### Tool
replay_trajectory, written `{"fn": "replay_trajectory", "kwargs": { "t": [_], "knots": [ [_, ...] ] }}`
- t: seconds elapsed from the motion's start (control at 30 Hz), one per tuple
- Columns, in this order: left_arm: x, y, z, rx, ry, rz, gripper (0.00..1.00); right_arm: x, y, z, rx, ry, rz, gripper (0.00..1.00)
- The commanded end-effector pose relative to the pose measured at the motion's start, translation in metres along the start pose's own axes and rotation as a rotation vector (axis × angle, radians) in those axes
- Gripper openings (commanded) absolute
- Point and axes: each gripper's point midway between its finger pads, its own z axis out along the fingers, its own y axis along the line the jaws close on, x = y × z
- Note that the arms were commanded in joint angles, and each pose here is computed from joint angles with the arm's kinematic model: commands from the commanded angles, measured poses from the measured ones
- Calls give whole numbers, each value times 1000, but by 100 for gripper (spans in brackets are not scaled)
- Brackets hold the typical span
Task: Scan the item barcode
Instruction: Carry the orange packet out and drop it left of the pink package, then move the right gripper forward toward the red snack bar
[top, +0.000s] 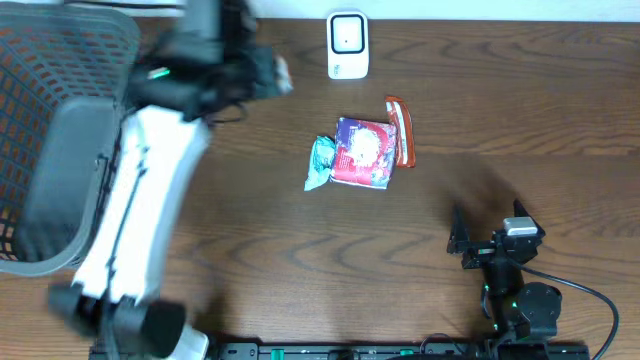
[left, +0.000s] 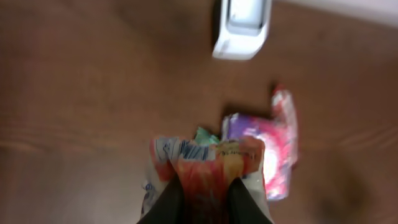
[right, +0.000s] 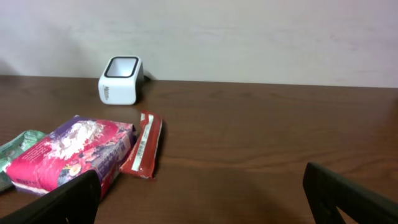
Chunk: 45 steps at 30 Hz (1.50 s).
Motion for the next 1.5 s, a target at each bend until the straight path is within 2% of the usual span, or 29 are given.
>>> {"fn": "replay_trajectory", "kwargs": {
  "t": [0.0,0.1,0.13,0.2,0.37,0.53,0.6,0.63,0.67,0.7,0.73,0.8,0.83,1.03,1.17,1.3,1.4,1.47],
  "knots": [
    [28,9,54,-126,126,80,7,0,-2,0,11,0,14,99],
    [54,9,95,-159,238,102,9,0,-2,0,11,0,14,99],
    [62,11,108,-171,273,106,22,0,-2,0,11,0,14,99],
    [76,16,127,-193,330,110,36,0,-2,0,11,0,14,99],
    [90,26,142,-221,388,104,38,0,-2,0,11,0,14,99],
    [71,26,118,-204,326,87,48,0,-2,0,11,0,14,99],
    [58,28,100,-193,280,72,63,0,-2,0,11,0,14,99],
    [51,29,89,-187,255,63,68,0,-2,0,11,0,14,99],
    [44,31,76,-182,228,52,68,0,-2,0,11,0,14,100],
    [39,33,64,-179,205,42,79,0,-2,0,11,0,14,99],
    [35,36,50,-177,185,33,85,0,-2,0,11,0,14,99],
    [33,41,25,-179,166,18,96,0,-2,0,11,0,14,99],
    [35,44,12,-183,165,12,99,0,-2,0,11,0,14,99],
    [77,61,-42,-237,289,-8,98,0,-2,0,11,0,14,99],
    [102,69,-55,-277,394,-13,98,0,-2,0,11,0,14,99],
    [108,71,-59,-286,421,-15,98,-7,-7,-1,37,-29,11,99],
    [108,71,-59,-286,421,-14,98,-23,30,-4,-185,-83,162,99],
    [108,71,-59,-286,421,-14,98,-23,75,-19,-466,-21,319,99]
  ]
}}
